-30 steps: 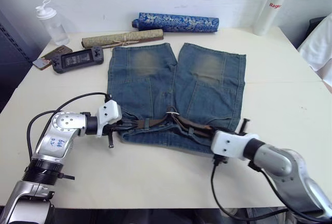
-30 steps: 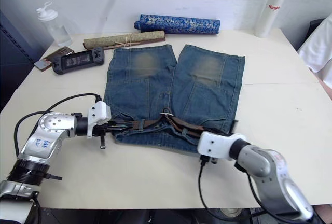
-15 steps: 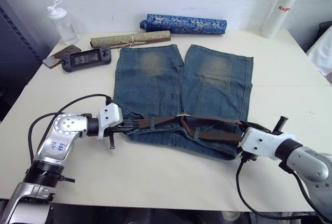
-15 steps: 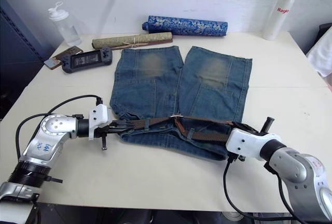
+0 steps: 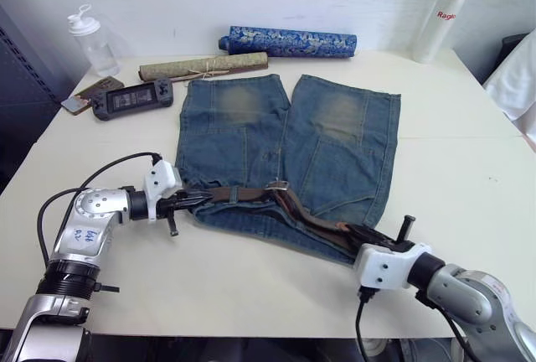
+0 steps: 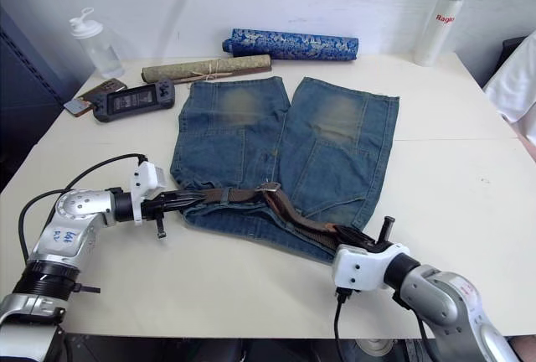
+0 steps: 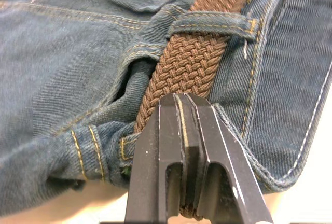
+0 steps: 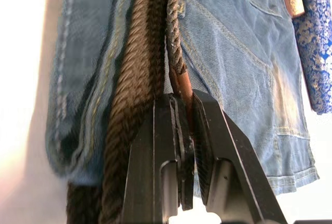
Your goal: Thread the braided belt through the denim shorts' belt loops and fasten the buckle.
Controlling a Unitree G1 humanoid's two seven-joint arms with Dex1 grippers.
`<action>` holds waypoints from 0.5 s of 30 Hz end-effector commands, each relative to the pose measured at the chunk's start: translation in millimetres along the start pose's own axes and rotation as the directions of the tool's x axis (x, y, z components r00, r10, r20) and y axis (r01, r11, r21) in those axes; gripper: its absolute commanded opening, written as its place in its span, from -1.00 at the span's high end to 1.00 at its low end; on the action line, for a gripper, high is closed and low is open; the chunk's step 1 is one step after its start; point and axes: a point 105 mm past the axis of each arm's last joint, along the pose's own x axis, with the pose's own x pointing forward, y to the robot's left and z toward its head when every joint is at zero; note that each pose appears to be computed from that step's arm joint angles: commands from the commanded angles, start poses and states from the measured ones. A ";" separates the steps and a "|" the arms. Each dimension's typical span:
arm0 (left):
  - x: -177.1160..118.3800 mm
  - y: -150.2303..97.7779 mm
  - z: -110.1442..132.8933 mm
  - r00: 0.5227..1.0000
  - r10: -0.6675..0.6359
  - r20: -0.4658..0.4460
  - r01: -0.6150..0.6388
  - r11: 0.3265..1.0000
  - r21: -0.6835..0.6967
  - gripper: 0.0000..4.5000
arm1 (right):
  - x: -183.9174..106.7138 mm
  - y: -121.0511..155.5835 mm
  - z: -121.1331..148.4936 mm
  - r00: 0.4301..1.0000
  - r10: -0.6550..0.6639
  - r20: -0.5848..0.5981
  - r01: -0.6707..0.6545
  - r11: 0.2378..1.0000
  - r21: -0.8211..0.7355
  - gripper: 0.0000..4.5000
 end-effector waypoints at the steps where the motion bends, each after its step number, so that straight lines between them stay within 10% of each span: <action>1: -13.0 2.3 8.7 0.999 0.038 0.024 -0.037 0.997 -0.062 0.97 | 3.2 3.8 3.0 1.000 0.007 -0.012 -0.006 0.997 0.073 1.00; 5: -25.3 4.5 26.5 0.995 0.081 0.063 -0.075 0.992 -0.099 0.84 | 1.0 -1.7 -6.0 0.998 -0.018 -0.068 0.029 0.986 0.167 1.00; 15: -41.2 -0.4 70.3 0.988 0.089 0.123 -0.077 0.992 -0.097 -0.73 | -7.9 -53.7 14.1 0.991 -0.128 0.038 0.113 0.953 0.282 -0.86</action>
